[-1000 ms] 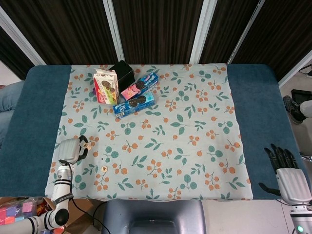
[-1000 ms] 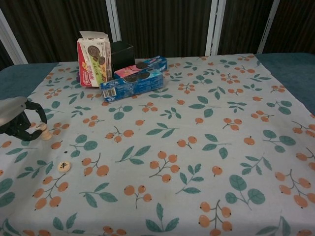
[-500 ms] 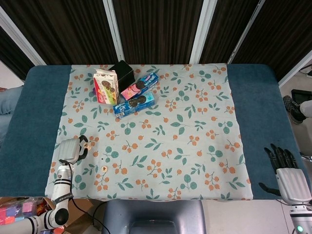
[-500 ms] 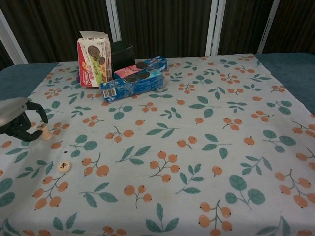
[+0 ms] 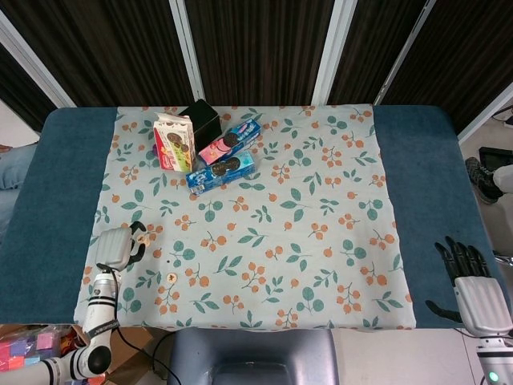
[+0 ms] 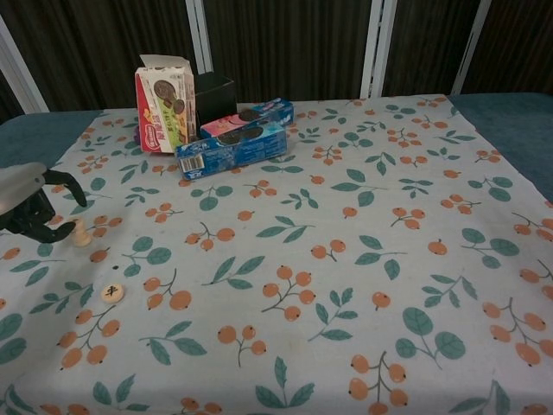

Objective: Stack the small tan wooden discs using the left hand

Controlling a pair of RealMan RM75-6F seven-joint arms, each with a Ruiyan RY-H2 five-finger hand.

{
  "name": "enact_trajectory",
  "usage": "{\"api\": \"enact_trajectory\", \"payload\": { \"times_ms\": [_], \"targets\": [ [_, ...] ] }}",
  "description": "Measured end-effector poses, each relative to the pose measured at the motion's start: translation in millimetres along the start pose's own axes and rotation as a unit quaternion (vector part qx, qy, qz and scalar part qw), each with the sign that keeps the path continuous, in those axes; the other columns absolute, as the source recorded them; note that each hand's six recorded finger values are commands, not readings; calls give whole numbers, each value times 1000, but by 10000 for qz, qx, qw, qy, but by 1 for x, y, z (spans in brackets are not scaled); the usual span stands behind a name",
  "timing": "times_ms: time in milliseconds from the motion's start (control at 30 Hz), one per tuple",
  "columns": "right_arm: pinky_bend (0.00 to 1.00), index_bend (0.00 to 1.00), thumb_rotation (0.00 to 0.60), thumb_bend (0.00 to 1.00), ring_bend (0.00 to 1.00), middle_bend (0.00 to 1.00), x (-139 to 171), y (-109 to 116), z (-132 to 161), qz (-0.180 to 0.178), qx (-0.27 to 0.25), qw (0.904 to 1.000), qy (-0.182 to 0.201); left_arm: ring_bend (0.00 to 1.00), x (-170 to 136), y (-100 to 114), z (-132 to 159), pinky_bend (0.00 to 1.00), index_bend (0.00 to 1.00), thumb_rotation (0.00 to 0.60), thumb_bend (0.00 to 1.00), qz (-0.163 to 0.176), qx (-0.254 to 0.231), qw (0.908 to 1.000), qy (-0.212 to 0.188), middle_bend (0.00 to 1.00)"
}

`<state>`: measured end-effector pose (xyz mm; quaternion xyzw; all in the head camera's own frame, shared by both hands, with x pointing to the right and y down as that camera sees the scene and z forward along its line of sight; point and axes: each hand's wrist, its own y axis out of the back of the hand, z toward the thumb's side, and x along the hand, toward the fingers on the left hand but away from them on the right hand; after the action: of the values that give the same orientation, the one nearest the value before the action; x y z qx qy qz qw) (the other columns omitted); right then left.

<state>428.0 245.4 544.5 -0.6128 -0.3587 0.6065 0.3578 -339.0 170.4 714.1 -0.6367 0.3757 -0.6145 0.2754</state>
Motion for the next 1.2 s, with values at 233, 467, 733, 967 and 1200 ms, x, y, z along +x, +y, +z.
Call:
{"api": "enact_trajectory", "payload": {
  "times_ms": [233, 467, 733, 967, 1200],
  "targets": [
    [0, 0, 600, 186, 0, 0, 1, -2, 3, 32, 34, 10000, 44, 1000, -42, 14, 19, 1000, 351, 600, 417, 149, -448, 9962, -737, 1000],
    [0, 0, 600, 186, 0, 0, 1, -4, 4, 58, 41, 9999, 71, 1000, -80, -9, 21, 1000, 335, 600, 418, -193, -653, 9920, -1062, 1000],
    [0, 0, 600, 186, 0, 0, 1, -2, 2, 38, 0, 10000, 59, 1000, -79, -44, 22, 1000, 300, 600, 415, -436, -677, 9918, -996, 1000],
    [0, 0, 600, 187, 0, 0, 1, -1, 2, 39, -11, 10000, 71, 1000, -85, -57, 30, 1000, 312, 600, 416, -567, -623, 9904, -1098, 1000],
    [0, 0, 600, 186, 0, 0, 1, 0, 1, 32, -22, 10000, 68, 1000, -82, -66, 27, 1000, 354, 600, 416, -690, -511, 9911, -1020, 1000]
  ]
}}
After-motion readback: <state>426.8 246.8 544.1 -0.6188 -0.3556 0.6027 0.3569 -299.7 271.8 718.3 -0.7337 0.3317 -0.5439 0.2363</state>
